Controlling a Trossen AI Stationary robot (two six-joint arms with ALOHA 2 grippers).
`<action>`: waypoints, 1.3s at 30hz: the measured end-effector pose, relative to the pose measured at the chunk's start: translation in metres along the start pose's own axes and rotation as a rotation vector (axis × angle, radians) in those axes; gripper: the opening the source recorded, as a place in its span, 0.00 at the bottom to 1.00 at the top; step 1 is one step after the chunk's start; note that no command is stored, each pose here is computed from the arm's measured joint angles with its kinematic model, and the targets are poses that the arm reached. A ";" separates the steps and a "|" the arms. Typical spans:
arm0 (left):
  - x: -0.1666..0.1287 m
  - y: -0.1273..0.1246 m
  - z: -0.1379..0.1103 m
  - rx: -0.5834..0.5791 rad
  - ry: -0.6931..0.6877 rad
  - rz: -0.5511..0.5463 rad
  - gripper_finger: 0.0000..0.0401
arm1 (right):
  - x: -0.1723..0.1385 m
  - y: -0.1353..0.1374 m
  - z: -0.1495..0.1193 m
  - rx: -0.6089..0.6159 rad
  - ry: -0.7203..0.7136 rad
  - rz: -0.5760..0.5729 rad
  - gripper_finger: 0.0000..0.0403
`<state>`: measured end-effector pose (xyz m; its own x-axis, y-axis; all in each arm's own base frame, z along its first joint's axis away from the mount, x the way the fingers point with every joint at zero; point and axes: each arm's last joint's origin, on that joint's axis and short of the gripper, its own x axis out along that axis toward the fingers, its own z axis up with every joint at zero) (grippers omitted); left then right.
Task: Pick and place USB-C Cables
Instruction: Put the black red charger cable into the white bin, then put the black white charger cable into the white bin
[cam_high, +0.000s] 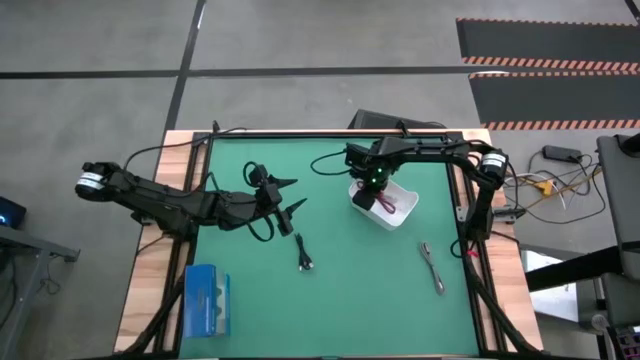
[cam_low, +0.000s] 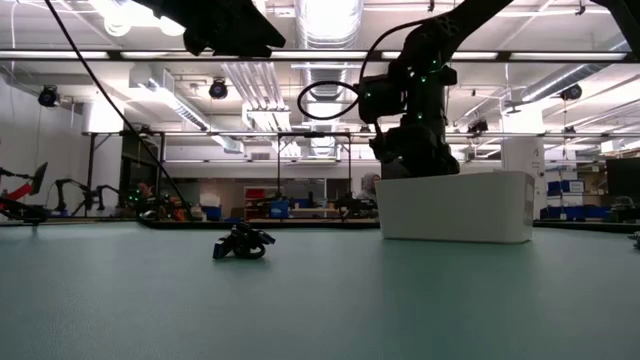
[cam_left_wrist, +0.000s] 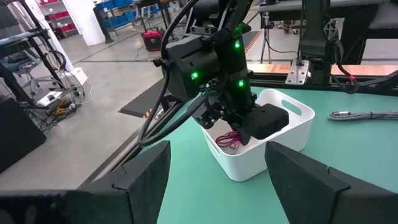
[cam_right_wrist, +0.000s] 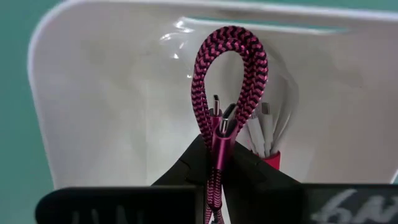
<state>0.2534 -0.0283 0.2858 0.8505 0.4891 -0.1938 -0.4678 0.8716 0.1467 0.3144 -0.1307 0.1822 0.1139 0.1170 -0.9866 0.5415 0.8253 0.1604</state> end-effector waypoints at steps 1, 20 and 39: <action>0.000 0.000 0.000 0.000 0.000 0.000 0.61 | 0.000 0.000 0.000 0.000 -0.001 0.000 0.04; 0.000 0.000 0.000 0.000 0.000 0.000 0.61 | 0.000 0.000 0.000 0.002 -0.002 0.000 0.21; 0.000 0.000 0.000 -0.004 0.000 0.000 0.61 | -0.051 0.016 -0.014 0.022 -0.029 0.011 0.18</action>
<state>0.2534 -0.0283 0.2857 0.8506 0.4887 -0.1942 -0.4685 0.8719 0.1423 0.3054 -0.1157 0.2346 0.1444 0.1099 -0.9834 0.5580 0.8117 0.1727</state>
